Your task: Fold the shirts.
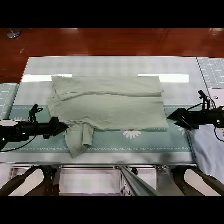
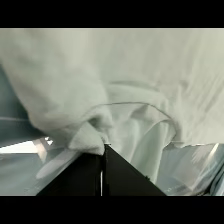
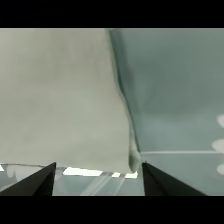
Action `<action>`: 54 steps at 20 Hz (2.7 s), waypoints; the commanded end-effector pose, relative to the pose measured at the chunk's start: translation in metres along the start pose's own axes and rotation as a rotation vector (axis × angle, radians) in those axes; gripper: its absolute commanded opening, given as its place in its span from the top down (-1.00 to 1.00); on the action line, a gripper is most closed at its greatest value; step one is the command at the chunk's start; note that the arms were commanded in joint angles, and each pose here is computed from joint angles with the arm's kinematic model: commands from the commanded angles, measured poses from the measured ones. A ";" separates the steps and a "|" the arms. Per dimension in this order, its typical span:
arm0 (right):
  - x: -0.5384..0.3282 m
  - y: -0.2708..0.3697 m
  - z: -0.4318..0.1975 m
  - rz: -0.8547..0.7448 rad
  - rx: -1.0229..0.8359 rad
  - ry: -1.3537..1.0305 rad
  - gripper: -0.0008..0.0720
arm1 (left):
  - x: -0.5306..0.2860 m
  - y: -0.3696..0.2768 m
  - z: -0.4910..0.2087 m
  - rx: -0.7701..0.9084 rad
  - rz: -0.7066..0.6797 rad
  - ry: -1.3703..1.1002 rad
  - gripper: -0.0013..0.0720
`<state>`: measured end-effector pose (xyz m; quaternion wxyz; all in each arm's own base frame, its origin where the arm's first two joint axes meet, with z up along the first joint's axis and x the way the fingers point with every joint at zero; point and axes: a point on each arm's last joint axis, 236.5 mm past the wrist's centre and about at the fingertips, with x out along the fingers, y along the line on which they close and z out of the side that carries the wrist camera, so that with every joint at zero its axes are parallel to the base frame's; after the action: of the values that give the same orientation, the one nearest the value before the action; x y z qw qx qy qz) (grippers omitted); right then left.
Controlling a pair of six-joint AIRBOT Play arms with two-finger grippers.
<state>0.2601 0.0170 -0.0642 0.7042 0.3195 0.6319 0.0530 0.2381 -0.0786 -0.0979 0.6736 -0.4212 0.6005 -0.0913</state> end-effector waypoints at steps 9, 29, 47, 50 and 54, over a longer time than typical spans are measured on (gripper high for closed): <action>0.040 0.014 -0.011 0.101 0.118 0.076 -0.74 | 0.001 -0.009 -0.004 0.042 -0.019 0.019 0.90; -0.010 0.113 0.160 0.115 -0.197 -0.138 0.90 | -0.048 -0.117 0.165 0.219 -0.072 -0.206 0.90; 0.010 0.107 0.255 0.177 -0.130 -0.145 -0.73 | -0.042 -0.078 0.250 0.090 0.034 -0.005 -0.95; -0.001 0.054 0.236 0.108 -0.027 -0.048 -0.73 | -0.094 -0.013 0.224 0.026 0.237 0.063 -0.95; 0.029 0.032 0.208 0.067 0.035 0.061 -0.73 | -0.098 -0.031 0.201 0.136 0.192 -0.100 -0.95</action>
<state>0.4897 -0.0217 -0.0534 0.7086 0.3453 0.6091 0.0876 0.4188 0.0530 -0.0285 0.6998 -0.3391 0.6262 -0.0560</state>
